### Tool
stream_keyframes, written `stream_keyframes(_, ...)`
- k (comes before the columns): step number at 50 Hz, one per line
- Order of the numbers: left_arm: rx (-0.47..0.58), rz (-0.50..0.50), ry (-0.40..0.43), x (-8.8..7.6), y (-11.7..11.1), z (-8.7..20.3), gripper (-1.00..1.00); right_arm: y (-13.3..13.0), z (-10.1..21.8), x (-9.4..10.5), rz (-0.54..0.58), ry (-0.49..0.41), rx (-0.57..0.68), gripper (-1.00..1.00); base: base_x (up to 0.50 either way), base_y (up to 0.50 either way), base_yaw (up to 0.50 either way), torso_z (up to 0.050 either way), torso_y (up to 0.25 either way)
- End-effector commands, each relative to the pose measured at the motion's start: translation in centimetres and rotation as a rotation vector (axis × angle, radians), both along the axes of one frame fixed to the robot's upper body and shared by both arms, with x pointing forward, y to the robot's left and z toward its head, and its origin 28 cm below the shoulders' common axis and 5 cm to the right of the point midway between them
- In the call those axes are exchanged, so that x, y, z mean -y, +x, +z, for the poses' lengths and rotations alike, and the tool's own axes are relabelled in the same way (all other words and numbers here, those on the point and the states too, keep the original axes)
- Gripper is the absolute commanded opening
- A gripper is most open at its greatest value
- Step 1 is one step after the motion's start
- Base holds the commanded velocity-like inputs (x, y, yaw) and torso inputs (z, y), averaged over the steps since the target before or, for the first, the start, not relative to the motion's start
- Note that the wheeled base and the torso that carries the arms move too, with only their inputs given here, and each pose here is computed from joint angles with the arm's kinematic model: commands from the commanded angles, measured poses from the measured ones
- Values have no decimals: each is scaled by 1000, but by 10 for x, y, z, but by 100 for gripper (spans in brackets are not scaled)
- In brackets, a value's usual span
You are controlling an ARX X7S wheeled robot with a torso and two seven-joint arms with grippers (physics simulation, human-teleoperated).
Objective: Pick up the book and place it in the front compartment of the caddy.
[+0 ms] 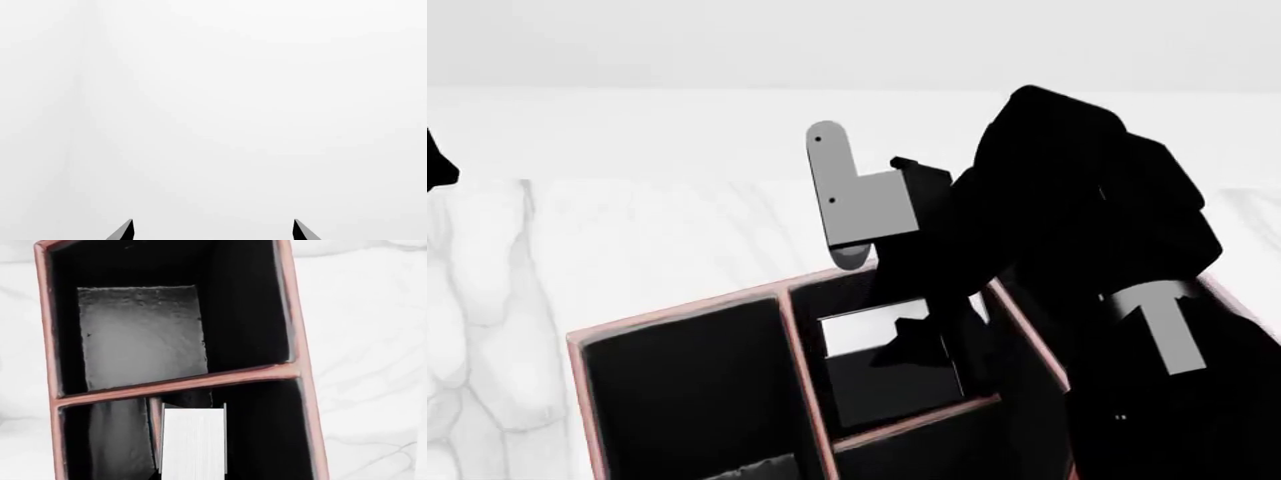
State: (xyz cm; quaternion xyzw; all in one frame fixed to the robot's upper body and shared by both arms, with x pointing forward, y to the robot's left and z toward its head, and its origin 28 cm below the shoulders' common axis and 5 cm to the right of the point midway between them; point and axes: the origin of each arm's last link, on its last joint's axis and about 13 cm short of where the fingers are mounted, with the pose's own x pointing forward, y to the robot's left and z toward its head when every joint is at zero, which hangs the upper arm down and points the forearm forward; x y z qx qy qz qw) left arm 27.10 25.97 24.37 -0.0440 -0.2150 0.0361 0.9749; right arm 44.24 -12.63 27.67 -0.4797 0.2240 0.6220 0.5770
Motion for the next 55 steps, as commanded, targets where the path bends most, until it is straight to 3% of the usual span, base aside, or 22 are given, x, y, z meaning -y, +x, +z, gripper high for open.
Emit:
stream_keyframes(1, 1, 2, 0, -1, 0, 0, 100, 0, 2, -2, 0, 39, 24, -100, 0, 0, 0, 0, 0)
stream_keyframes(25, 0, 2, 0, -1, 0, 0, 100, 0, -5, 0, -18, 25, -28, -100, 0, 0, 0, 0, 1)
stream_keyframes(26, 1, 2, -1, -1, 0, 0, 100, 0, -6, 0, -15, 23, -32, 100, 0, 0, 0, 0, 0)
stream_keyframes(55, 1, 5, -1, -1, 0, -1, 100, 0, -2, 1, -20, 14, -19, 100, 0, 0, 0, 0, 0)
